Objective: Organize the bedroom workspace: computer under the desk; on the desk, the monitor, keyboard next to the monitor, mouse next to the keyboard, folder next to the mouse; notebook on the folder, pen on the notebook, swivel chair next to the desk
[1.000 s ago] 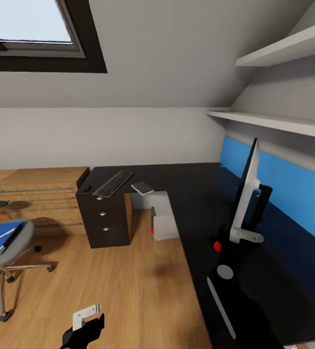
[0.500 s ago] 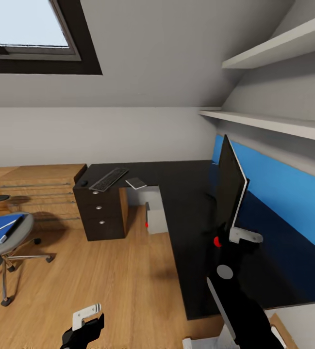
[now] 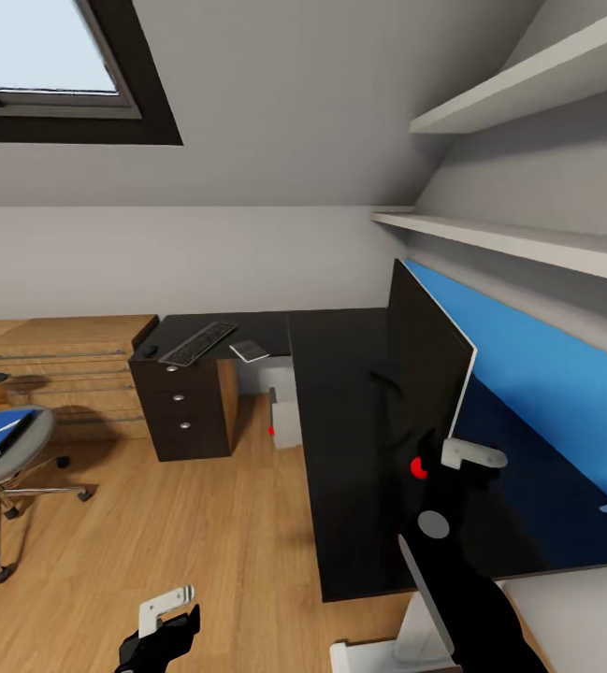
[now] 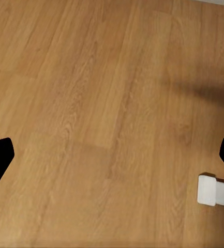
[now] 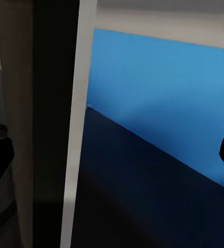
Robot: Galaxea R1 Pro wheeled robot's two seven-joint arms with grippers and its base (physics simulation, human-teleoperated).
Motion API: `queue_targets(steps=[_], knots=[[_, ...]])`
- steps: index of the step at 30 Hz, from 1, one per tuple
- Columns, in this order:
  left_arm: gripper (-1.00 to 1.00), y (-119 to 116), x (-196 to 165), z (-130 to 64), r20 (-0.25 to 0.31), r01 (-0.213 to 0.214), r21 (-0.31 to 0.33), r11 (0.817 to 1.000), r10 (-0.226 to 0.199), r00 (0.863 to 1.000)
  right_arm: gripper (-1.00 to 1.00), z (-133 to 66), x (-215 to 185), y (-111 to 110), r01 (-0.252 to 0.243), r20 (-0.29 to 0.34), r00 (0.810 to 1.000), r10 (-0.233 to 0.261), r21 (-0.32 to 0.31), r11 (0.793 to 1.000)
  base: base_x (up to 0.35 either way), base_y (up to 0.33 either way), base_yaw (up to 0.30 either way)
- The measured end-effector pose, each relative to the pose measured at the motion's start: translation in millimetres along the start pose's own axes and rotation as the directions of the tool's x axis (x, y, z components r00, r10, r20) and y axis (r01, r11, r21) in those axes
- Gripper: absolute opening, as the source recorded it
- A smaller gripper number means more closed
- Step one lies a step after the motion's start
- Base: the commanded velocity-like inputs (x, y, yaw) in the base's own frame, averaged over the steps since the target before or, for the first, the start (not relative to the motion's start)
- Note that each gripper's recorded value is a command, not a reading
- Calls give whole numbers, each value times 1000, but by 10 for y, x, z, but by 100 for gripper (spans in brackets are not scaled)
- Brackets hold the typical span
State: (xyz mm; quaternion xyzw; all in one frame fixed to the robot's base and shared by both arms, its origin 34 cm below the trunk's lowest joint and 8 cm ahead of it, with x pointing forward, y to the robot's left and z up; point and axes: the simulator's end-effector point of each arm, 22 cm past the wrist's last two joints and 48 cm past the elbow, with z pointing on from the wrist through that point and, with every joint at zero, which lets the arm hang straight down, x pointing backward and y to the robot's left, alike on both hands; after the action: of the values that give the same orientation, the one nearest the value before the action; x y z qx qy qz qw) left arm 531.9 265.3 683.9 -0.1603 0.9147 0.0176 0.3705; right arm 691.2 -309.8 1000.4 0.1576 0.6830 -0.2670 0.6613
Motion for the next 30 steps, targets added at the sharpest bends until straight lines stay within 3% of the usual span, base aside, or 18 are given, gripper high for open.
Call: queue_targets(steps=[30], knots=[[100,-14,10,-2,-1,-2,1,1000,2,1000,100,-19,-29,68,-8,7,1000,8,-24,1000,-26,-11,0]])
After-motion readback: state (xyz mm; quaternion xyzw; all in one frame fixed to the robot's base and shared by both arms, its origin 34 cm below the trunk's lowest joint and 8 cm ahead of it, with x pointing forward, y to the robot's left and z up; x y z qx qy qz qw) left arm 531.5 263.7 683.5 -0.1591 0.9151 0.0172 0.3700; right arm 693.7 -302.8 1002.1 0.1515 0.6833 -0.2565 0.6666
